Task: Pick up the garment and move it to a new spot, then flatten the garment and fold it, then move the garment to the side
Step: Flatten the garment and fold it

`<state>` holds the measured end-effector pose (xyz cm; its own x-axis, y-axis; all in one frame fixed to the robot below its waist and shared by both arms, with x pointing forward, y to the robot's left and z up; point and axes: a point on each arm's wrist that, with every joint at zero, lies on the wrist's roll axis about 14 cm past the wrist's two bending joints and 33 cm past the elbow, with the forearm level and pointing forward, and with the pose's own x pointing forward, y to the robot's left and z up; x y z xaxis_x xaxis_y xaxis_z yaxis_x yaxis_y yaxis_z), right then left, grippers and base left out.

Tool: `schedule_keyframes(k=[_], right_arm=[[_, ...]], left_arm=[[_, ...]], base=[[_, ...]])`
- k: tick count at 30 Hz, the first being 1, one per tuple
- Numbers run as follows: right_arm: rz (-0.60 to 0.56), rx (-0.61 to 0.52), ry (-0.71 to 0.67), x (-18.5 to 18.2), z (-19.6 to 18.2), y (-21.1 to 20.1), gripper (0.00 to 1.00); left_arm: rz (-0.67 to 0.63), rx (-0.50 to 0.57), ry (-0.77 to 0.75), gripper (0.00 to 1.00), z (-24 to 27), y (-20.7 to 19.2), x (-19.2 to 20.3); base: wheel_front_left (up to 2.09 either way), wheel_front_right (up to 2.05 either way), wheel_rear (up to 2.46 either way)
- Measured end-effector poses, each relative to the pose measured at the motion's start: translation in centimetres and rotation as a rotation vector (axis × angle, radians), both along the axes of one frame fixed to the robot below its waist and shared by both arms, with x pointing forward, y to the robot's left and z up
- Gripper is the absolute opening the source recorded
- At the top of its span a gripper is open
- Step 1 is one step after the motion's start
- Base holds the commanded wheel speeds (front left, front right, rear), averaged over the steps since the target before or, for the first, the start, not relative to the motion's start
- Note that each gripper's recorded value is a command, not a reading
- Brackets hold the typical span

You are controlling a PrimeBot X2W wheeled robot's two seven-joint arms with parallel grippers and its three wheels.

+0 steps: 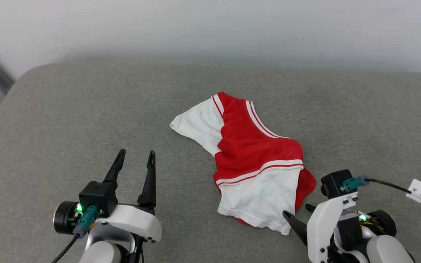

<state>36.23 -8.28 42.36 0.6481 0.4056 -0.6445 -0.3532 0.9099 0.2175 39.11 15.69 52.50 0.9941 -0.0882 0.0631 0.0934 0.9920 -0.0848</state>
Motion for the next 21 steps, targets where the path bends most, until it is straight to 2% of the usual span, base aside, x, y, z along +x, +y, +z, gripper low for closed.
schedule_keyframes(k=[6,7,8,9,11,16,21], right_arm=[[0.093,0.02,0.129,-0.8,-2.6,2.5,1.0],[0.1,0.023,0.148,-1.0,-2.8,2.7,0.49],[0.105,0.029,0.16,-1.1,-3.0,2.9,0.27],[0.108,0.029,0.157,-1.1,-2.9,3.0,0.0],[0.108,0.027,0.143,-0.9,-2.6,2.6,0.0],[0.089,0.035,-0.001,1.0,1.1,1.5,0.0],[0.001,0.0,-0.17,3.4,5.6,-2.2,0.0]], left_arm=[[0.033,-0.005,0.014,1.0,-0.7,1.0,0.4],[0.038,-0.005,0.017,1.0,-0.9,1.1,0.4],[0.041,-0.005,0.019,1.0,-1.0,1.2,0.4],[0.042,-0.004,0.02,1.0,-1.1,1.2,0.4],[0.046,-0.004,0.017,1.0,-1.0,1.3,0.5],[0.037,-0.011,0.008,1.0,-0.8,0.8,0.5],[0.014,-0.017,-0.004,1.0,-0.5,0.0,0.6]], base=[[0.0,0.0,0.0],[0.0,0.0,0.0],[0.0,0.0,0.0],[0.0,0.0,0.0],[0.0,0.0,0.0],[0.0,0.0,0.0],[0.0,0.0,0.0]])
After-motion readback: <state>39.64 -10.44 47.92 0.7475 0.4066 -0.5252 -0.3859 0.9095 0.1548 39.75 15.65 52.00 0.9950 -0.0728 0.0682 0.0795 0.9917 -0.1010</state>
